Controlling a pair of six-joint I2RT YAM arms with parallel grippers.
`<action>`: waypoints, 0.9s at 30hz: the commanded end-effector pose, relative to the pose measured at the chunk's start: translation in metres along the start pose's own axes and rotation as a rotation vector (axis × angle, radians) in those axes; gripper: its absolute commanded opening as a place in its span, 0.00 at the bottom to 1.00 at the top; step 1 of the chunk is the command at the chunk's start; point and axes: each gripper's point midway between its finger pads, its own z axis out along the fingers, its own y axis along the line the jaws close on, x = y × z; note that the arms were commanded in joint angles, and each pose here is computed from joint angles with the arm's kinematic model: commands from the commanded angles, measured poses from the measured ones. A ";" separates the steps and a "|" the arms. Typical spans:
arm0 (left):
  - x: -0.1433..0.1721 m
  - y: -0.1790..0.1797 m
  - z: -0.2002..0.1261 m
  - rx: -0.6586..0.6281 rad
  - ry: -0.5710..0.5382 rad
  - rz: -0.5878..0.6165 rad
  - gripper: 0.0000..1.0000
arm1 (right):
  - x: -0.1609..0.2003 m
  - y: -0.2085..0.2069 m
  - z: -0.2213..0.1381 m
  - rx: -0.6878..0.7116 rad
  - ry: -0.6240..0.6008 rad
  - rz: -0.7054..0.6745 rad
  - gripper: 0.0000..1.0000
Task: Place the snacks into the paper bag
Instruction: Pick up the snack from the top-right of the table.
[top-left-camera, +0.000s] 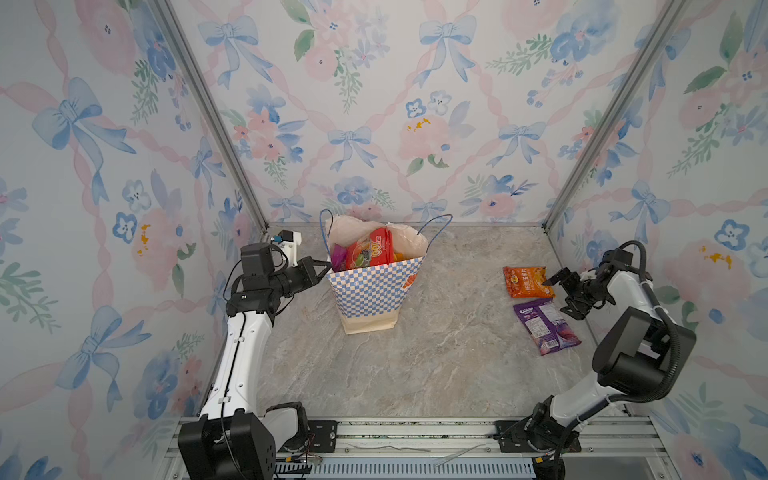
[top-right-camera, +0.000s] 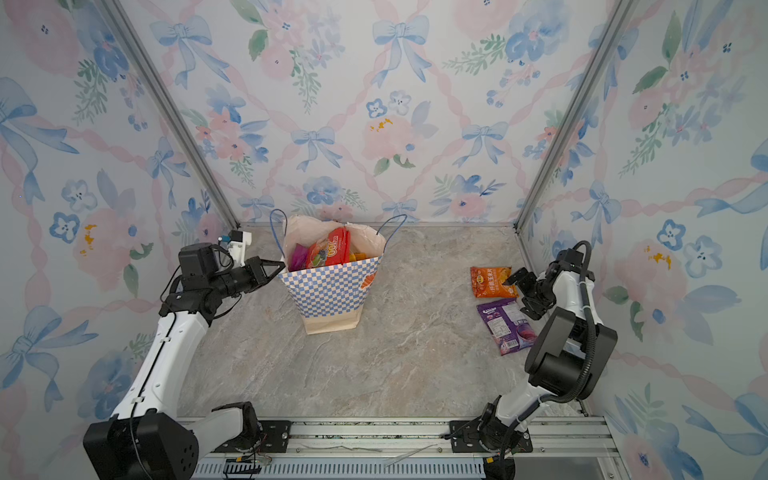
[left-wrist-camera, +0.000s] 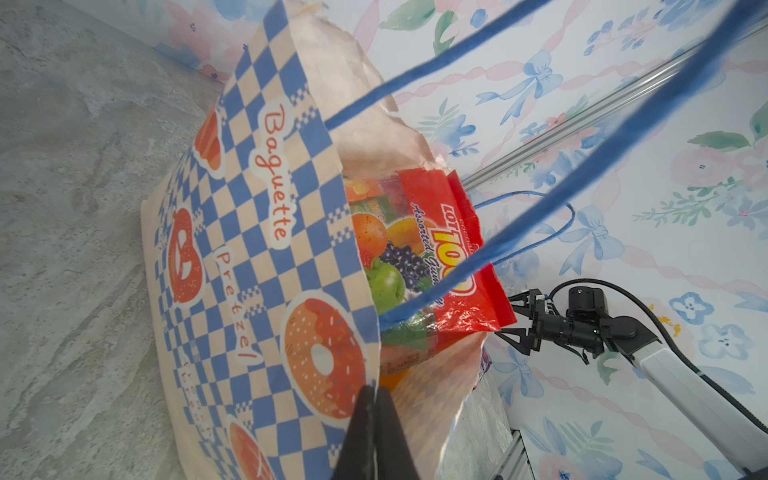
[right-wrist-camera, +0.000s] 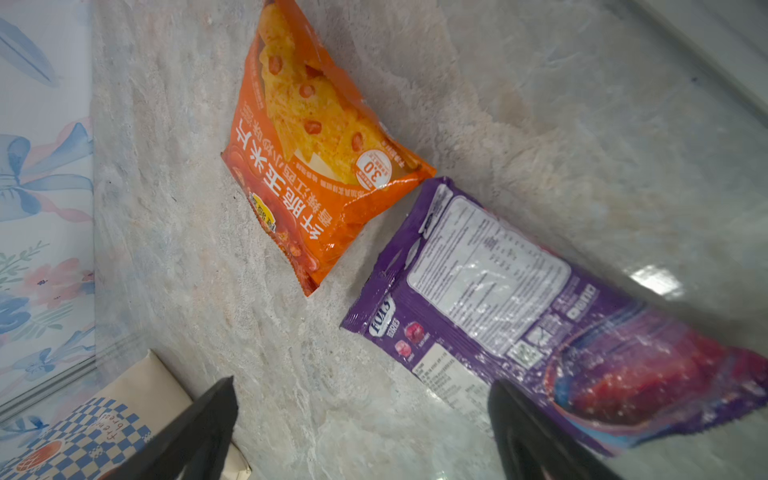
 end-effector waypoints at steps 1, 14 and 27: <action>-0.005 -0.012 -0.007 0.037 -0.023 0.050 0.00 | -0.027 0.011 -0.002 -0.019 -0.060 -0.047 0.97; -0.009 -0.019 -0.011 0.045 -0.035 0.032 0.00 | -0.076 0.000 0.041 0.059 -0.031 -0.058 0.97; -0.010 -0.020 -0.011 0.051 -0.035 0.039 0.00 | -0.077 0.025 0.070 0.077 0.008 -0.151 0.96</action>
